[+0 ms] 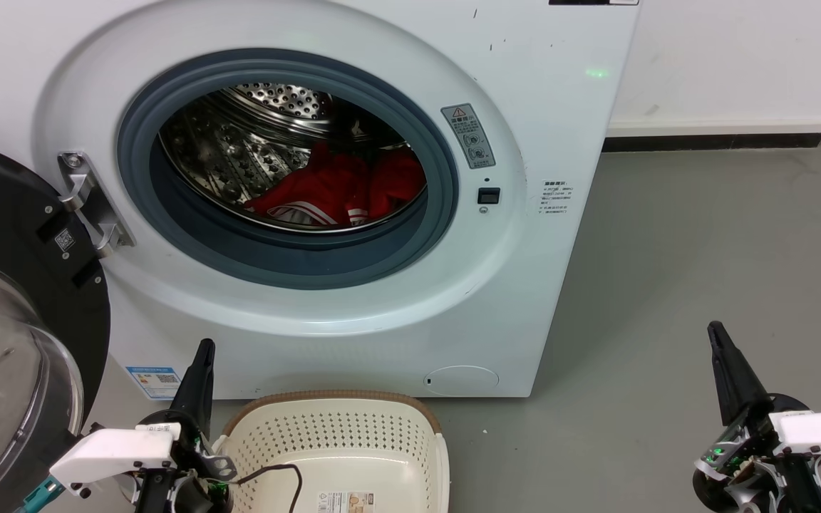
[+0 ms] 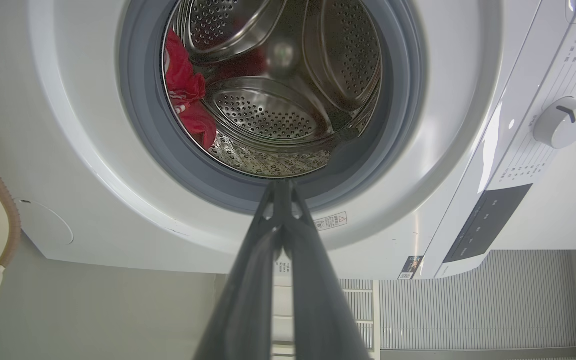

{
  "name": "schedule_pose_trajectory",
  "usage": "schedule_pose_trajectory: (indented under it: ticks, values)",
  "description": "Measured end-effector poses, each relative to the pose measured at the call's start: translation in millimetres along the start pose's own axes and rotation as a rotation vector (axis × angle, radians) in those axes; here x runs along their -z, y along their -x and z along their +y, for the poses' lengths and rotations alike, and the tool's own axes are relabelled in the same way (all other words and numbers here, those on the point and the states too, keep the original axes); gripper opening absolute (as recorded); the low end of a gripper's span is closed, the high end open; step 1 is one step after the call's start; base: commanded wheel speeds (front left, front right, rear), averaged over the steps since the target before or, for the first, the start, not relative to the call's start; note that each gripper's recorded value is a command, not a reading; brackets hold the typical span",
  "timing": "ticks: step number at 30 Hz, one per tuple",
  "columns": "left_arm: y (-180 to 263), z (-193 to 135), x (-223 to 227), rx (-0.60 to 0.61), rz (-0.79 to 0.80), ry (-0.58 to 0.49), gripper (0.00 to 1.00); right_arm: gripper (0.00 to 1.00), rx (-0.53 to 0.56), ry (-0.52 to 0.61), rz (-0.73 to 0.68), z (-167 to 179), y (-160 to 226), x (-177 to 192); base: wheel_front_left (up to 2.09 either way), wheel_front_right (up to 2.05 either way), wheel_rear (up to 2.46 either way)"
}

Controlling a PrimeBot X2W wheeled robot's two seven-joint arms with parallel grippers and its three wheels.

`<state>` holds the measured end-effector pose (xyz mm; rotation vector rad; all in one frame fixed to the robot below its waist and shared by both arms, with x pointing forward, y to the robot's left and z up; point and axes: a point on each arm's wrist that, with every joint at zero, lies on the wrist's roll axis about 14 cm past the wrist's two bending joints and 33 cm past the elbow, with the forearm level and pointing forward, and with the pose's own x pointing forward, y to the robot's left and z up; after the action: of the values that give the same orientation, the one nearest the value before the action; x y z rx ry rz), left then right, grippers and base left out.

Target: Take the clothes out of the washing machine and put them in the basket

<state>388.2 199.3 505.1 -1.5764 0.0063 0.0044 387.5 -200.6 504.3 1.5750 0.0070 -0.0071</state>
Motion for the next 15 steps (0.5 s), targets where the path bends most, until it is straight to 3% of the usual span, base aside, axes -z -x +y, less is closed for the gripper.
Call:
schedule_pose_trajectory:
  ticks: [15]
  values:
    - [0.0, 0.0, 0.0, 0.000, 0.000, 0.000, 0.00, 0.00, 0.000, 0.000, 0.000, 0.0, 0.0, 0.0, 0.00, 0.00, 0.00]
